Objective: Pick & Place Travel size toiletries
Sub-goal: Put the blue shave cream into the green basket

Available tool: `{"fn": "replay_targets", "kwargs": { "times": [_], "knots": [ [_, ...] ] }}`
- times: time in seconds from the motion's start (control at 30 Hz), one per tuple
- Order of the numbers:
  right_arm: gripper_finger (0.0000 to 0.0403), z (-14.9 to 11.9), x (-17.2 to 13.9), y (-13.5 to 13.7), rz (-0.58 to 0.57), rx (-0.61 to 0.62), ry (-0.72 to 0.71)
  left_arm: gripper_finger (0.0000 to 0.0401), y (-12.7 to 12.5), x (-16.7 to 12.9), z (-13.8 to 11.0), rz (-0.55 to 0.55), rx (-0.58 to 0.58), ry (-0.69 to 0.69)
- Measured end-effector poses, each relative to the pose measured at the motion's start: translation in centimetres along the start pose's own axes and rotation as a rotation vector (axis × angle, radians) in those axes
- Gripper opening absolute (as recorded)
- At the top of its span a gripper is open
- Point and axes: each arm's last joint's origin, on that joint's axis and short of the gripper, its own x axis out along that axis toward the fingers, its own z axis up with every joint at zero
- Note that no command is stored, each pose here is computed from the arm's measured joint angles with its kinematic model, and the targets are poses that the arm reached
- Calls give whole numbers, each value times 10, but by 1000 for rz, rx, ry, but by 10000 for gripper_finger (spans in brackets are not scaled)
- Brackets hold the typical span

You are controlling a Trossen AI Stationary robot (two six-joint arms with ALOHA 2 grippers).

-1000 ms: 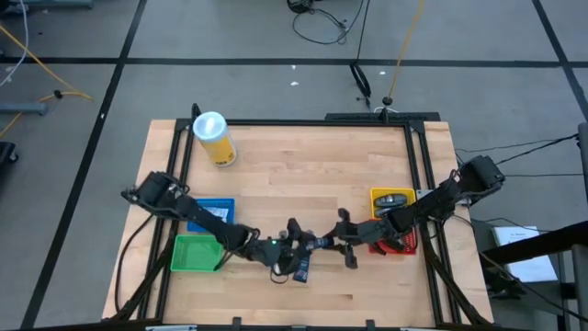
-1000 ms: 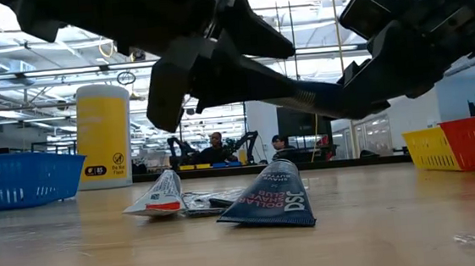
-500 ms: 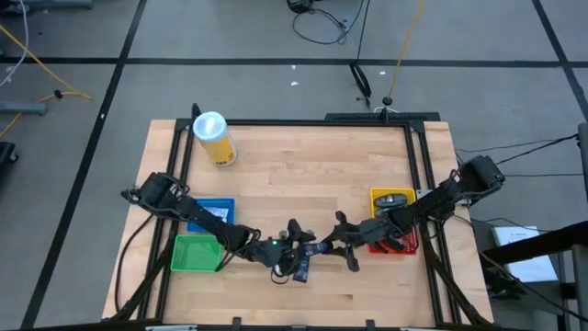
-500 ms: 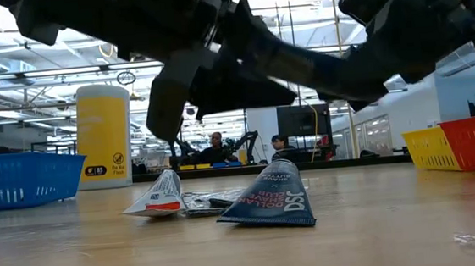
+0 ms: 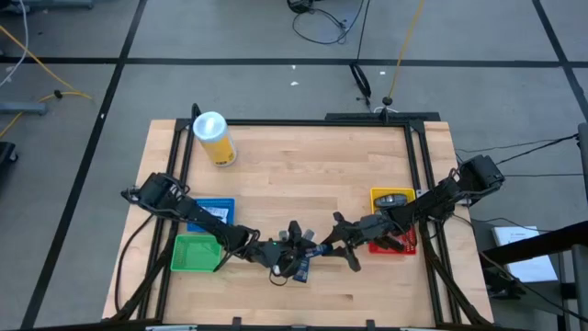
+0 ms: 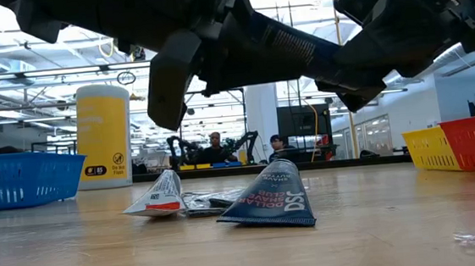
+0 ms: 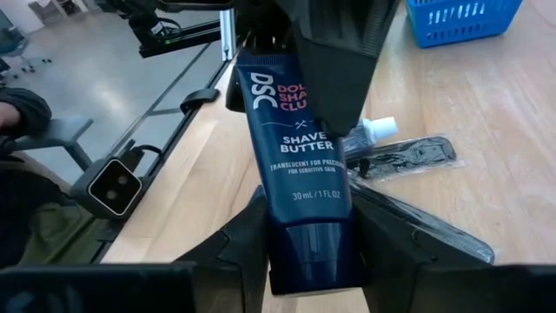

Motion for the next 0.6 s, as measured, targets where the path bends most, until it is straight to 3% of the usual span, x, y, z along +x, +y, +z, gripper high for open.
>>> {"fn": "replay_targets", "kwargs": {
  "times": [0.3,0.6],
  "knots": [
    [153,0,0,0,-1,8,1,17,-1,-2,2,-9,-185,-7],
    [250,-6,-1,-3,-45,20,34,19,15,-29,27,-48,-332,-19]
  ]
}}
